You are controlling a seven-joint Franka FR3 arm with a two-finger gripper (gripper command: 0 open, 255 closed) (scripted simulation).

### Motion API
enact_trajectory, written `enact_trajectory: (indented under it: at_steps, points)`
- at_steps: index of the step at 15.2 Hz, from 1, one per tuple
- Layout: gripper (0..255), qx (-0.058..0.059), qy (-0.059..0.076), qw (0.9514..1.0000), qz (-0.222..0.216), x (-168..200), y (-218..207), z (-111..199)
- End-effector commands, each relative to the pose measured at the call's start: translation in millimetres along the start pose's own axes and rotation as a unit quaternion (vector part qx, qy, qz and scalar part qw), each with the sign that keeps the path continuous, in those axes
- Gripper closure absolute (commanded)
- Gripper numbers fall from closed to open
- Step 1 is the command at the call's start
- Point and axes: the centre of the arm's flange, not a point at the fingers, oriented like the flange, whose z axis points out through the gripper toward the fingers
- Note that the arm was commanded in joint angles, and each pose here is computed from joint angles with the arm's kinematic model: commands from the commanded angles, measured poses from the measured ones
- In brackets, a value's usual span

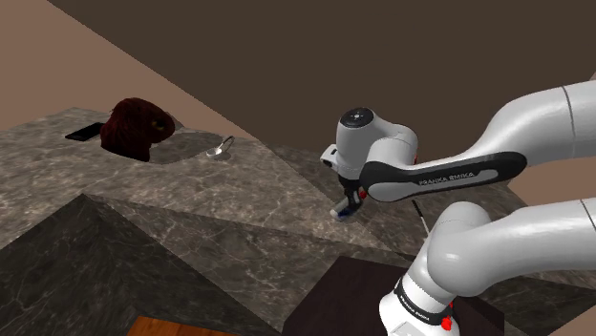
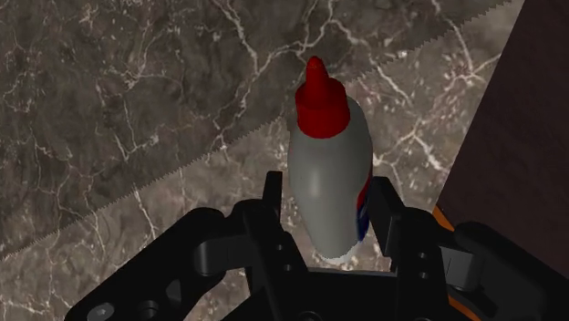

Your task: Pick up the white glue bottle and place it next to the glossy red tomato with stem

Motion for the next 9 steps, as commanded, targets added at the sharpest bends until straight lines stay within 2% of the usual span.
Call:
enact_trajectory:
  at_steps: [1,9]
  points:
    - [255,0.0,0.0,1.0,0.0,-4,4,-10]
    - [255,0.0,0.0,1.0,0.0,-17,16,-49]
